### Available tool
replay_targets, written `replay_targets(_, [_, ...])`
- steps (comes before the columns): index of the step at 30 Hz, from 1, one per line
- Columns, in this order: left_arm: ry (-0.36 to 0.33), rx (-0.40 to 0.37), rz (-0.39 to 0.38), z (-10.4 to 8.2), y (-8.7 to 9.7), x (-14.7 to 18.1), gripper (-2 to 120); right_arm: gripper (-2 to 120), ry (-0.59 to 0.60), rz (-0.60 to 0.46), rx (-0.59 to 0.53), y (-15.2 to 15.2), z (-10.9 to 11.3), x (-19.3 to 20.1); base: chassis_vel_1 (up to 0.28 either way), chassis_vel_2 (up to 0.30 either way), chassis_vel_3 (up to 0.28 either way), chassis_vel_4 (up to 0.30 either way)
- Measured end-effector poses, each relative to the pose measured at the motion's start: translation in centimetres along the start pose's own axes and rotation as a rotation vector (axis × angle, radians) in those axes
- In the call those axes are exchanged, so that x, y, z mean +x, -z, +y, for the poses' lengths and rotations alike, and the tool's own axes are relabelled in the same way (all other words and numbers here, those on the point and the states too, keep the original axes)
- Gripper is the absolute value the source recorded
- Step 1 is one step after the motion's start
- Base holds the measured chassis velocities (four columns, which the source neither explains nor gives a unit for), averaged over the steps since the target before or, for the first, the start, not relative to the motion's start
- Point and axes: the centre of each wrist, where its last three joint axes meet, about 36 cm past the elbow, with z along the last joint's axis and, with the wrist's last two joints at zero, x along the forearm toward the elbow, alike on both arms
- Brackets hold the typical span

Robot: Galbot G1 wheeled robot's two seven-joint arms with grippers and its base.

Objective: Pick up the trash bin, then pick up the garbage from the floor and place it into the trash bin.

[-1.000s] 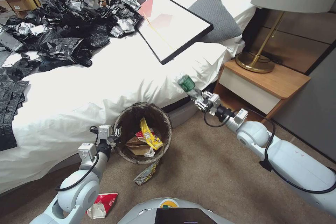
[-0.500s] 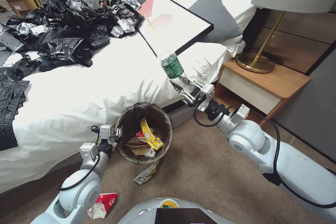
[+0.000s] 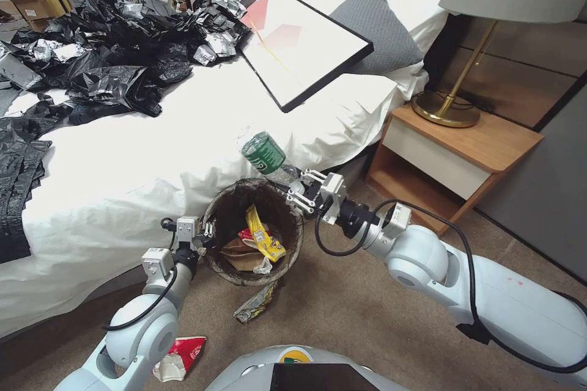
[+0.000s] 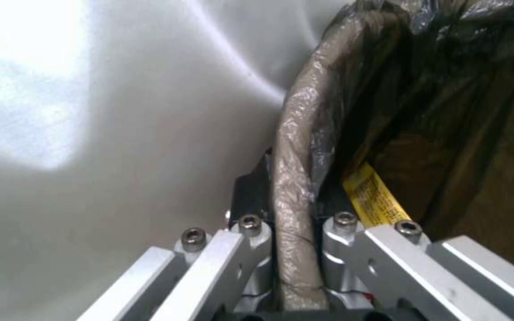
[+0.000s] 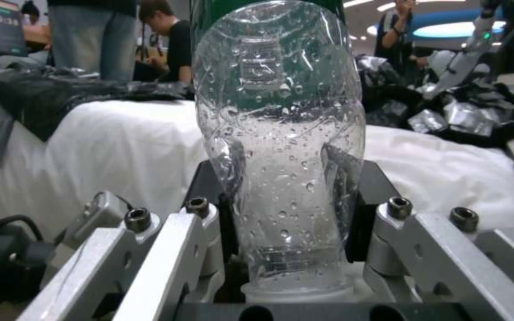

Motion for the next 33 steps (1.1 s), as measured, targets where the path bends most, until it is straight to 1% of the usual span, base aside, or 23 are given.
replay_targets(5, [0.001,0.003,-0.003,0.0,0.2,0.2,4,30,0.047,0.032,-0.013,-1.6,0.7,-1.0,0.000,0.000,0.000,0.000])
replay_targets(8, [0.000,0.003,-0.003,0.0,0.2,0.2,4,30,0.049,0.034,-0.015,-1.7,0.8,-1.1,0.000,0.000,0.000,0.000])
replay_targets(11, [0.000,0.004,-0.004,0.0,0.2,0.2,4,30,0.063,0.048,-0.025,-2.6,1.2,-1.4,0.000,0.000,0.000,0.000])
replay_targets(13, [0.000,0.006,-0.006,-0.1,0.3,0.3,4,30,0.078,0.067,-0.036,-3.7,1.9,-1.6,0.000,0.000,0.000,0.000])
replay_targets(20, [0.000,0.008,-0.006,-0.1,0.3,0.5,4,30,0.102,0.095,-0.052,-5.3,3.0,-2.0,0.000,0.000,0.000,0.000])
replay_targets(24, [0.001,0.010,-0.008,-0.2,0.4,0.5,4,30,0.106,0.107,-0.053,-5.9,3.1,-2.1,0.000,0.000,0.000,0.000])
replay_targets(30, [0.002,0.013,-0.013,-0.2,0.5,0.5,4,30,0.103,0.150,-0.038,-8.0,3.0,-2.1,0.000,0.000,0.000,0.000])
replay_targets(33, [0.001,0.014,-0.015,-0.2,0.5,0.6,4,30,0.097,0.154,-0.035,-8.3,3.0,-2.2,0.000,0.000,0.000,0.000])
